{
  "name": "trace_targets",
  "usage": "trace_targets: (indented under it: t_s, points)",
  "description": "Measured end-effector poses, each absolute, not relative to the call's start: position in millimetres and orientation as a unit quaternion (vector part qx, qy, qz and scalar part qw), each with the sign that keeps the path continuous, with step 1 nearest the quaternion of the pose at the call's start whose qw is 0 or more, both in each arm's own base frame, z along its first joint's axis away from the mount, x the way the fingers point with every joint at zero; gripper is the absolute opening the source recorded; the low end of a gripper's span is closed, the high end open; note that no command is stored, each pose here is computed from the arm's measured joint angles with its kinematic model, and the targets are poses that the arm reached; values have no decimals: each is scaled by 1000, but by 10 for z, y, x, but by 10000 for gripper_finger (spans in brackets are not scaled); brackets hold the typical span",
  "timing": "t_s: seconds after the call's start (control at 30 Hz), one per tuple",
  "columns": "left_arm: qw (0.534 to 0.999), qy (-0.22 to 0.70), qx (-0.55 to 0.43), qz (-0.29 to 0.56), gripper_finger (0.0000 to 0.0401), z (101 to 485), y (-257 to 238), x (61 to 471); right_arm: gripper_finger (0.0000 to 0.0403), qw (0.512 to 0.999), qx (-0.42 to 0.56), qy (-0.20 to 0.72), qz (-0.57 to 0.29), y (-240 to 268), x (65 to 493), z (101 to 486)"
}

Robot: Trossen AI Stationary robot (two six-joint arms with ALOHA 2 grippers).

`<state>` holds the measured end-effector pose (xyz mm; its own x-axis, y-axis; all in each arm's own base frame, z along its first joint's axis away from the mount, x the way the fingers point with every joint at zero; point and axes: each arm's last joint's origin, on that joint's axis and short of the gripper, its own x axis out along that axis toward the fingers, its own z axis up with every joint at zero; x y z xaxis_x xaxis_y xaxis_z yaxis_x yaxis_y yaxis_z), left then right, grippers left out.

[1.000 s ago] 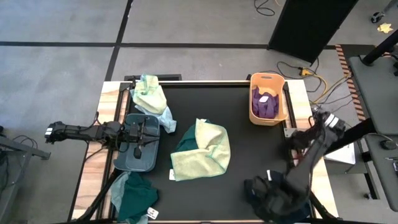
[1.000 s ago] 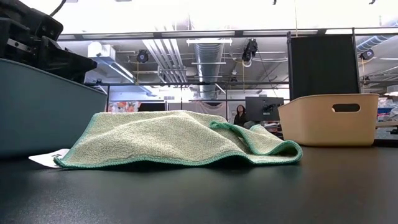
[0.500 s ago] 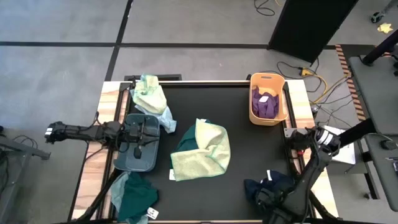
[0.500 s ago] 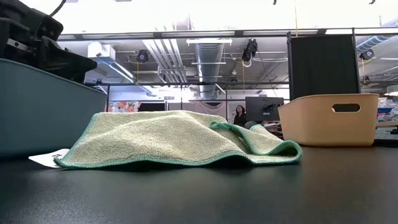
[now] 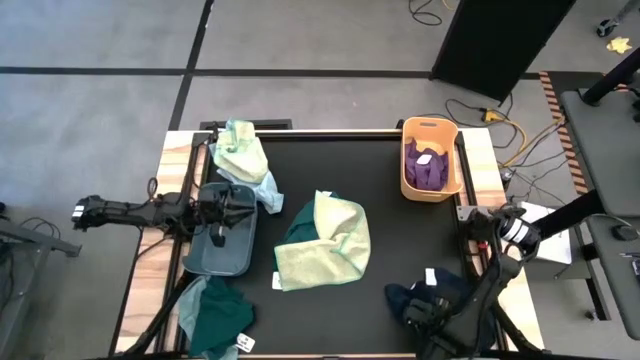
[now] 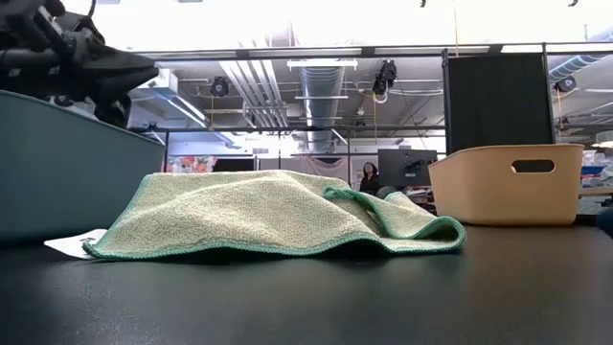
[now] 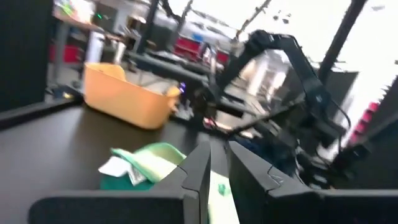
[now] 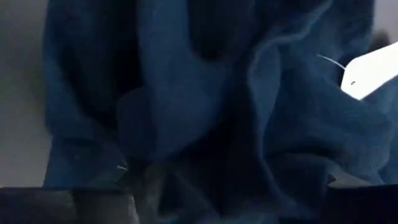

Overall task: Sort towels by color in basket
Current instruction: Put the dark blue towel into the orange bin

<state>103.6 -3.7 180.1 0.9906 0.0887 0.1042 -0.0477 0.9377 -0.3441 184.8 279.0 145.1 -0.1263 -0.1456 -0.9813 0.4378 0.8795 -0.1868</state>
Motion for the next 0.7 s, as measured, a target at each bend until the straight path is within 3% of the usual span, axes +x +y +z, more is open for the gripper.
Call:
trace_targets:
  t_s: [0.2,0.4,0.53,0.7]
  points:
    - [971,-120,-203,31,39,1914,-32,1018,157,667,82,709,-212,2680,2023,1407]
    - [950,-150,-274,12,39,1972,-32,1002,25,660,118,700,-244,2412,2259,1557]
    - [952,-123,-281,5,39,1925,-40,1016,13,679,177,668,-246,2190,2473,1960]
    - [949,-123,-292,6,39,1923,-40,1016,11,760,248,527,-287,1689,2658,2650]
